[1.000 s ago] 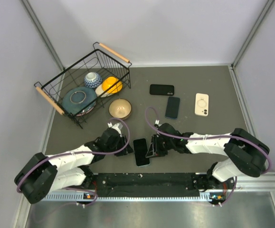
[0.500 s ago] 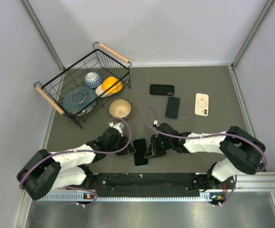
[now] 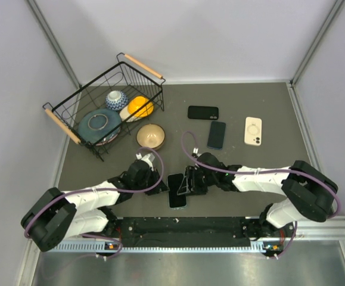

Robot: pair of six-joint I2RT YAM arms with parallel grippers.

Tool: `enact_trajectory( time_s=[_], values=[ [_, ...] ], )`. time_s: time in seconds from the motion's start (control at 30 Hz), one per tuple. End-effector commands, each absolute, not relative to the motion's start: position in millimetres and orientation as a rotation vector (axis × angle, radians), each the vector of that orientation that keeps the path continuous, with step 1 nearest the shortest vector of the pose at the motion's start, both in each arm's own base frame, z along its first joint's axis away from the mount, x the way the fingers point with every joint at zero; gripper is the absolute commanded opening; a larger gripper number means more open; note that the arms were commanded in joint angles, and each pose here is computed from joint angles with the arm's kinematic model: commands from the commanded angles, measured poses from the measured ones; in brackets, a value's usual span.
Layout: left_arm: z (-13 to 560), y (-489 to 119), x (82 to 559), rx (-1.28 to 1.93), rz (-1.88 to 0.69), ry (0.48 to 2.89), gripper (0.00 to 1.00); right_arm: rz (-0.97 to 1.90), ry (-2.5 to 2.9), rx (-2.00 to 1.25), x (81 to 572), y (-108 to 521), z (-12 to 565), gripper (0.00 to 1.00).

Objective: Put the phone into the phone case

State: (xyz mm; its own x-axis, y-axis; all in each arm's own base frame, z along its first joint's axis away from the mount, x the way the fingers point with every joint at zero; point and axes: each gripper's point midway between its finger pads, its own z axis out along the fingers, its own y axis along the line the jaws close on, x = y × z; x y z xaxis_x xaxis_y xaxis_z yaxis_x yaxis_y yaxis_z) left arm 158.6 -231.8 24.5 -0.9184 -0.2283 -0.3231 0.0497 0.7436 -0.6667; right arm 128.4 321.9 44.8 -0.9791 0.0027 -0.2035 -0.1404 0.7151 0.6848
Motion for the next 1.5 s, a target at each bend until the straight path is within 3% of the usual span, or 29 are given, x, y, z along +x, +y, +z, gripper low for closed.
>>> enact_trajectory(
  time_s=[0.0,0.1,0.5,0.7,0.93,1.3,1.47],
  values=[
    [17,-228,155,-0.123,-0.965,2.576,0.15,1.128,2.629,-0.117,144,326,63,0.53],
    [16,-229,154,-0.124,-0.965,2.584,0.14,1.113,2.650,-0.126,142,323,57,0.58],
    [10,-230,150,-0.142,-0.993,2.595,0.13,1.037,2.695,-0.171,146,319,28,0.59],
    [13,-236,144,-0.122,-1.059,2.584,0.13,1.190,2.650,-0.156,138,328,27,0.59],
    [17,-241,140,-0.135,-1.134,2.571,0.12,1.477,2.419,-0.130,145,346,71,0.59],
    [18,-245,136,-0.108,-1.174,2.567,0.12,1.636,2.234,-0.106,151,341,102,0.38],
    [19,-248,135,-0.089,-1.187,2.571,0.12,1.740,2.170,-0.143,147,349,117,0.36]
  ],
)
